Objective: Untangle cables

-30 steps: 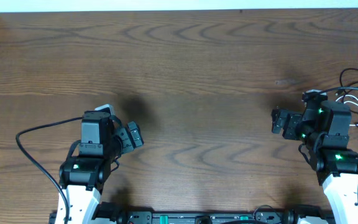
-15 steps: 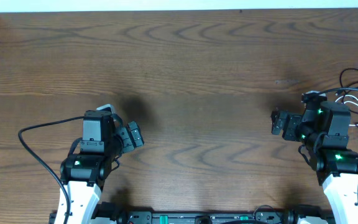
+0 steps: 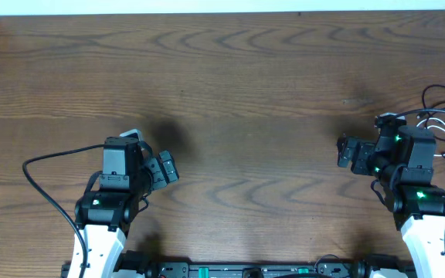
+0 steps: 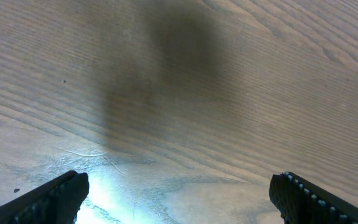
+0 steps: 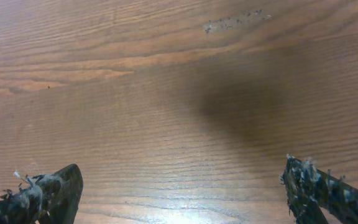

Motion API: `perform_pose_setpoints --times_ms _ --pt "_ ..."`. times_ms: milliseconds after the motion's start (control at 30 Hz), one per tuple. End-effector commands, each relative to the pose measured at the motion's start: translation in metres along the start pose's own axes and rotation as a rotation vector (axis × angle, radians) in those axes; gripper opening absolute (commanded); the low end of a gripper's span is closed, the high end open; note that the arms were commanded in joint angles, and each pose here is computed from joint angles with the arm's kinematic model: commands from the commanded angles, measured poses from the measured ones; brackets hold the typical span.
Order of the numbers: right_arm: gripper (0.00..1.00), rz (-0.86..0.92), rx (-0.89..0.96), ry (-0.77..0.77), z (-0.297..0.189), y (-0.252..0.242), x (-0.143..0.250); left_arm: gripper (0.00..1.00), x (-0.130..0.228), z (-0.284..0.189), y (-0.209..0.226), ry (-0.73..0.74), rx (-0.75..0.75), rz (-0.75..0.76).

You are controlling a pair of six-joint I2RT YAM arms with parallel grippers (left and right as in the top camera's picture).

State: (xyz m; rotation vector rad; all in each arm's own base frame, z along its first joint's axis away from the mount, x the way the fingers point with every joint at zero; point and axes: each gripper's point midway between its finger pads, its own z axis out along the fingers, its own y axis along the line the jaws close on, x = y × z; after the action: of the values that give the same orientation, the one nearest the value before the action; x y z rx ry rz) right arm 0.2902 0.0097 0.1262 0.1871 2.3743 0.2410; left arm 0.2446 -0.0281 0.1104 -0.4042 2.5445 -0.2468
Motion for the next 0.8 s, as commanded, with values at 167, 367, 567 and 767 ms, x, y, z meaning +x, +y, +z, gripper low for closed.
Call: perform_pose_setpoints --times_ms 167,367,567,767 --pt "0.99 -0.086 -0.031 -0.177 -0.014 0.009 -0.023 0.98 0.001 0.001 0.002 0.001 -0.013 -0.004" --pt "0.99 -0.176 -0.097 -0.464 -0.032 0.029 -0.049 0.98 0.001 0.001 0.002 0.001 -0.013 -0.004" --pt "0.99 -0.202 -0.105 -0.726 -0.053 0.031 -0.048 0.98 0.001 0.001 0.002 0.001 -0.013 -0.004" --pt "0.99 -0.213 -0.131 -0.877 -0.062 0.029 -0.031 0.97 0.001 0.001 0.002 0.001 -0.013 -0.004"
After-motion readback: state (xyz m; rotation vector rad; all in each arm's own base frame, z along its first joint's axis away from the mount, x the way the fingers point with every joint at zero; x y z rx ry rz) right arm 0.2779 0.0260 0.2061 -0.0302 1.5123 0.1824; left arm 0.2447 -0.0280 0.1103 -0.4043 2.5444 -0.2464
